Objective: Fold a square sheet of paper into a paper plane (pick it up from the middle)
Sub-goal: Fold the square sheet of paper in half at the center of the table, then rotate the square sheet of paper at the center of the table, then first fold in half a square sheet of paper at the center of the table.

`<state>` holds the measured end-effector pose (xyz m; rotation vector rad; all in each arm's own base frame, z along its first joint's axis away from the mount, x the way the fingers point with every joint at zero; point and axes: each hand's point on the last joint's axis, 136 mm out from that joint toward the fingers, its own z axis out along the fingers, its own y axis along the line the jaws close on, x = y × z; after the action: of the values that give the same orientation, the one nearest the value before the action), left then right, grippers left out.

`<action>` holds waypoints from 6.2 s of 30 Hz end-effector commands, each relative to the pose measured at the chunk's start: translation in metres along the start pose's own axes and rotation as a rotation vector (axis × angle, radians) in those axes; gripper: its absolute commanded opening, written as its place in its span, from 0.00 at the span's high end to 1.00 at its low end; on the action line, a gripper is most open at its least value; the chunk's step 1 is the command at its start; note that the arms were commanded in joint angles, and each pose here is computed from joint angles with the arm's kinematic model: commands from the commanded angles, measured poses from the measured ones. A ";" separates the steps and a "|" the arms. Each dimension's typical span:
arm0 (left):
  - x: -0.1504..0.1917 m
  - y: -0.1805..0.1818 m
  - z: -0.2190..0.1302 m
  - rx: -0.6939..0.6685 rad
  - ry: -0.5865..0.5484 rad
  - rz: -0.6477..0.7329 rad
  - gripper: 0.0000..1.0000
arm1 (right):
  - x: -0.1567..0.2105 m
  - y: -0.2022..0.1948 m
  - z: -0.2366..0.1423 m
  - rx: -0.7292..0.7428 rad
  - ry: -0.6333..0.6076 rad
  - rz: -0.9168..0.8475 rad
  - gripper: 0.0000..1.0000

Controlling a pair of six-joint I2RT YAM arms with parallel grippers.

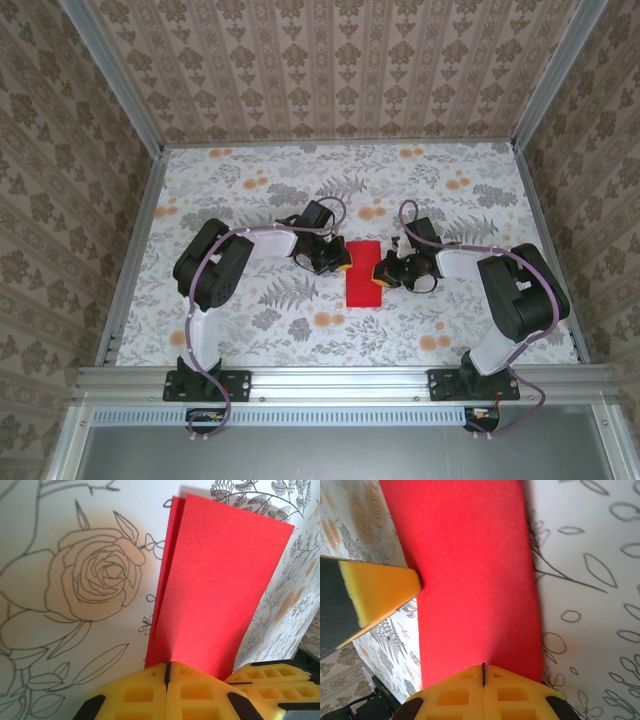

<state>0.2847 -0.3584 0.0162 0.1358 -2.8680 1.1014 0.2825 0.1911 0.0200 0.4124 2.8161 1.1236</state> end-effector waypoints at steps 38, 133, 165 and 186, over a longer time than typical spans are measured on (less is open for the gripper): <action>0.031 0.113 0.016 -0.335 0.082 -0.153 1.00 | 0.090 -0.056 -0.005 0.171 0.177 0.070 0.90; 0.033 0.013 -0.005 -0.062 -0.088 -0.054 1.00 | -0.012 0.031 0.043 -0.037 -0.103 -0.099 0.95; 0.041 0.057 -0.014 -0.218 -0.012 -0.100 1.00 | -0.120 -0.012 -0.037 0.036 -0.379 0.003 0.94; 0.015 -0.014 -0.044 -0.020 -0.138 0.177 1.00 | -0.045 0.017 0.033 0.010 -0.180 -0.025 0.95</action>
<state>0.2639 -0.3205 0.0350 -0.1186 -3.0360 0.9546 0.3372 0.2190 0.0167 0.3942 2.6475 1.0544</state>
